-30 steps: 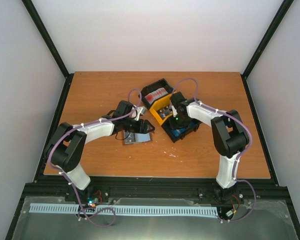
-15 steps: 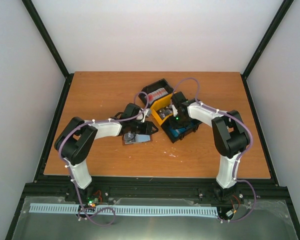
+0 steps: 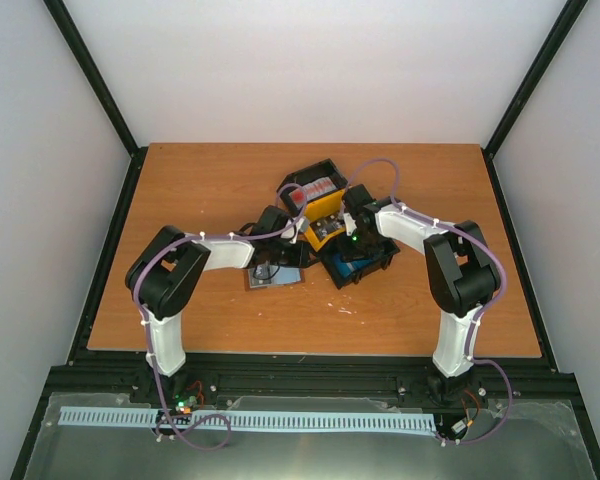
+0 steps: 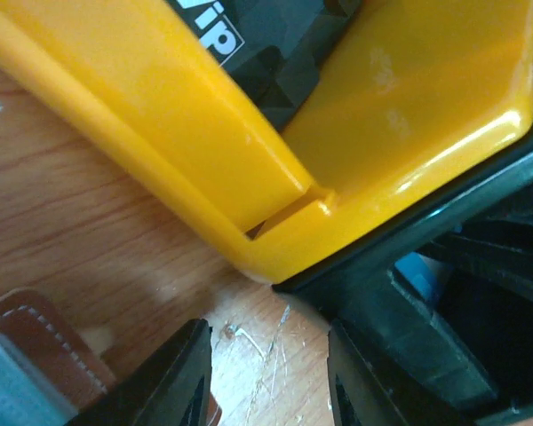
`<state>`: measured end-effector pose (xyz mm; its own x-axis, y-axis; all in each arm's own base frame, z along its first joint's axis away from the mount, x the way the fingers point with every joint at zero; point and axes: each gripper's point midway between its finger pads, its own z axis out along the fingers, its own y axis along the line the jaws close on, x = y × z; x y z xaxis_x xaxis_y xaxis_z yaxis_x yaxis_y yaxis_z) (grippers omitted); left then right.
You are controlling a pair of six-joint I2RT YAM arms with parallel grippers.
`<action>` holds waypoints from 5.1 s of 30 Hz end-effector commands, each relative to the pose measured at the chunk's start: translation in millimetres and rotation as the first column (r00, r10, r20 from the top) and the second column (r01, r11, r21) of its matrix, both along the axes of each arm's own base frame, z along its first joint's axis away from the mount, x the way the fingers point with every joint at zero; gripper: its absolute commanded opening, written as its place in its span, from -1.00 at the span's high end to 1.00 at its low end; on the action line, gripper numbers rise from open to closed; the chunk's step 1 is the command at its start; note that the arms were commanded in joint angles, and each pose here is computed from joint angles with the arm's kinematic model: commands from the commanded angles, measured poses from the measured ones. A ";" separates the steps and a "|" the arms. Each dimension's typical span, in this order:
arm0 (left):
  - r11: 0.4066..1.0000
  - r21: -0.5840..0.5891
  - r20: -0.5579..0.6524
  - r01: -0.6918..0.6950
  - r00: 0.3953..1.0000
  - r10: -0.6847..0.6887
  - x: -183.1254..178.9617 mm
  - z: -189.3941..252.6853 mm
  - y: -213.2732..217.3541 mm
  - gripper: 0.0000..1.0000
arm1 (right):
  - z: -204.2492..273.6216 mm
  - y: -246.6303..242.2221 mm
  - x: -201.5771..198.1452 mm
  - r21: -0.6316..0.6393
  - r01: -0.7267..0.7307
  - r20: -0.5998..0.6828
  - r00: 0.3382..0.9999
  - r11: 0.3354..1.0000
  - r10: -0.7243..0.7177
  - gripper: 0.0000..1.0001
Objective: Put the credit cards into the card holder
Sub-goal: Pick up the credit card from the storage box, then insert the credit card into the card holder.
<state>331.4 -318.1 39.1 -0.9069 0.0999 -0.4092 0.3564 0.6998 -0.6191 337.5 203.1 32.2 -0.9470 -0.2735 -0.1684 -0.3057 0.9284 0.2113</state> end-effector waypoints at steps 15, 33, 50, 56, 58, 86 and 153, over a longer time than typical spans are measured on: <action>0.999 0.012 0.021 0.052 0.998 -0.052 1.6 -5.1 -19.7 0.25 | 35.0 23.4 -7.5 0.154 -0.002 -0.027 1.000 0.988 0.006 0.56; 0.998 0.024 0.018 0.066 0.998 -0.066 0.6 -9.5 -19.4 0.26 | 44.3 29.9 -32.2 0.218 -0.037 -0.107 0.992 0.975 0.062 0.55; 0.998 0.027 0.016 0.064 0.998 -0.065 0.0 -8.8 -18.7 0.25 | 24.4 23.4 -27.2 0.147 -0.062 -0.108 0.991 0.987 0.078 0.33; 0.998 0.030 0.021 0.063 0.998 -0.064 0.2 -5.8 -17.9 0.24 | 18.8 20.2 -24.8 0.114 -0.067 -0.098 0.992 0.991 0.078 0.40; 0.998 0.027 0.028 0.065 0.997 -0.066 0.5 -2.9 -18.1 0.23 | 24.0 20.1 -22.6 0.115 -0.067 -0.079 0.994 0.991 0.076 0.55; 0.986 0.038 0.135 -0.164 0.978 0.157 8.9 92.7 17.4 0.02 | 185.2 37.4 -43.4 0.499 0.430 -0.222 0.903 0.752 -0.368 0.95; 0.939 -0.070 -0.089 -0.337 0.940 0.331 -73.5 85.3 123.8 0.99 | 110.7 95.8 -91.3 0.441 0.069 0.043 0.994 0.895 -0.098 -0.04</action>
